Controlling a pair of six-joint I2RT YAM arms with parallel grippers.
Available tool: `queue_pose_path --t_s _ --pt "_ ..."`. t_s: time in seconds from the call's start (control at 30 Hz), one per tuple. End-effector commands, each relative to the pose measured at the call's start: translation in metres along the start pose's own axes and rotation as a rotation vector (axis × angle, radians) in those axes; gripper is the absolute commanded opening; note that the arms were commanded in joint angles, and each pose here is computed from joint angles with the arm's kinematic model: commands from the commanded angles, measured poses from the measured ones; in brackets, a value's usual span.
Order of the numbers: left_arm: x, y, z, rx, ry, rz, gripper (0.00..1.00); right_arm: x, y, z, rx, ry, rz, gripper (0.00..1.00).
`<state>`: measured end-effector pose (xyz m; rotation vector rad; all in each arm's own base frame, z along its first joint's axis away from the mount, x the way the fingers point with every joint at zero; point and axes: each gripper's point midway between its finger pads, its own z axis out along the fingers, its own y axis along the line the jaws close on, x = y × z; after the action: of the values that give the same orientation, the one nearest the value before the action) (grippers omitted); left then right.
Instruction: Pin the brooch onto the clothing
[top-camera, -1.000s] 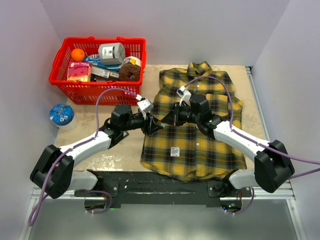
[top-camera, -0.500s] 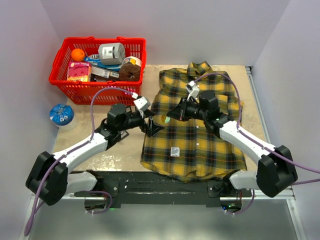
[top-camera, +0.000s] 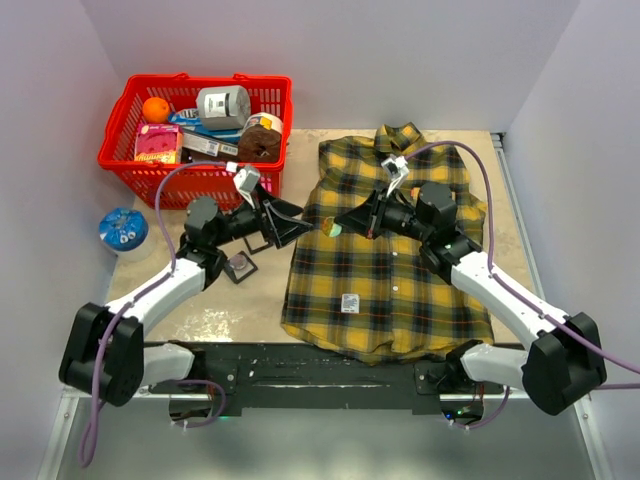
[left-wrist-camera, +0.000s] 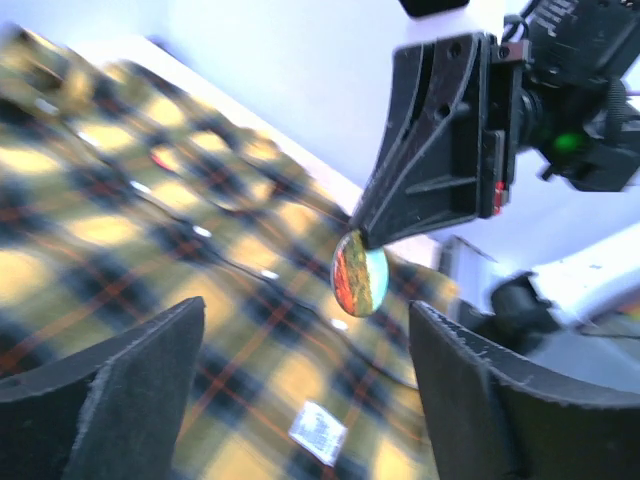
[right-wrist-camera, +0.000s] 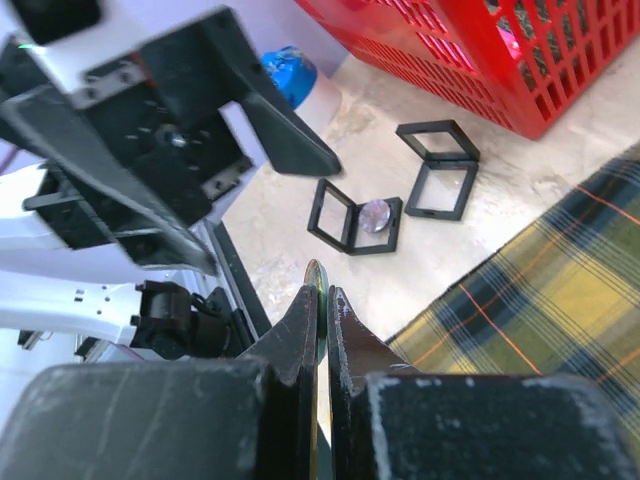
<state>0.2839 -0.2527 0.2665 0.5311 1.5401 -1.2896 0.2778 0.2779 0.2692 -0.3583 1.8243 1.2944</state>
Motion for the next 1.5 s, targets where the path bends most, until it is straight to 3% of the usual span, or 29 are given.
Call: queue_pose_path --t_s 0.0,0.27,0.7,0.9,1.17,1.23,1.37,1.4,1.43,1.47 --pt "0.002 -0.024 0.002 0.158 0.035 -0.086 0.81 -0.012 0.032 -0.004 -0.124 -0.058 -0.063 0.00" --pt "0.011 -0.031 0.005 0.206 0.065 -0.119 0.73 -0.014 0.039 -0.003 -0.143 -0.062 -0.074 0.00" --pt "0.021 -0.044 0.014 0.271 0.102 -0.185 0.46 -0.005 0.036 0.004 -0.145 -0.040 -0.057 0.00" --pt "0.017 -0.047 0.016 0.288 0.098 -0.190 0.43 -0.001 0.030 0.008 -0.139 -0.025 -0.053 0.00" --pt "0.022 -0.044 0.016 0.288 0.108 -0.199 0.05 0.002 0.025 0.013 -0.125 -0.014 -0.045 0.00" --pt "0.025 -0.041 0.016 0.279 0.118 -0.204 0.00 0.002 0.024 0.013 -0.116 -0.018 -0.045 0.00" --pt "0.028 -0.032 0.020 0.241 0.136 -0.160 0.00 0.000 0.020 0.013 -0.091 -0.025 -0.043 0.00" --pt "0.025 -0.031 0.021 0.225 0.128 -0.142 0.00 -0.001 0.020 0.012 -0.084 -0.026 -0.043 0.03" --pt "0.031 -0.025 0.021 0.189 0.154 -0.158 0.00 -0.001 0.018 0.012 -0.075 -0.026 -0.040 0.15" --pt "0.026 -0.019 0.023 0.170 0.145 -0.082 0.00 -0.003 0.015 0.012 -0.049 -0.032 -0.033 0.22"
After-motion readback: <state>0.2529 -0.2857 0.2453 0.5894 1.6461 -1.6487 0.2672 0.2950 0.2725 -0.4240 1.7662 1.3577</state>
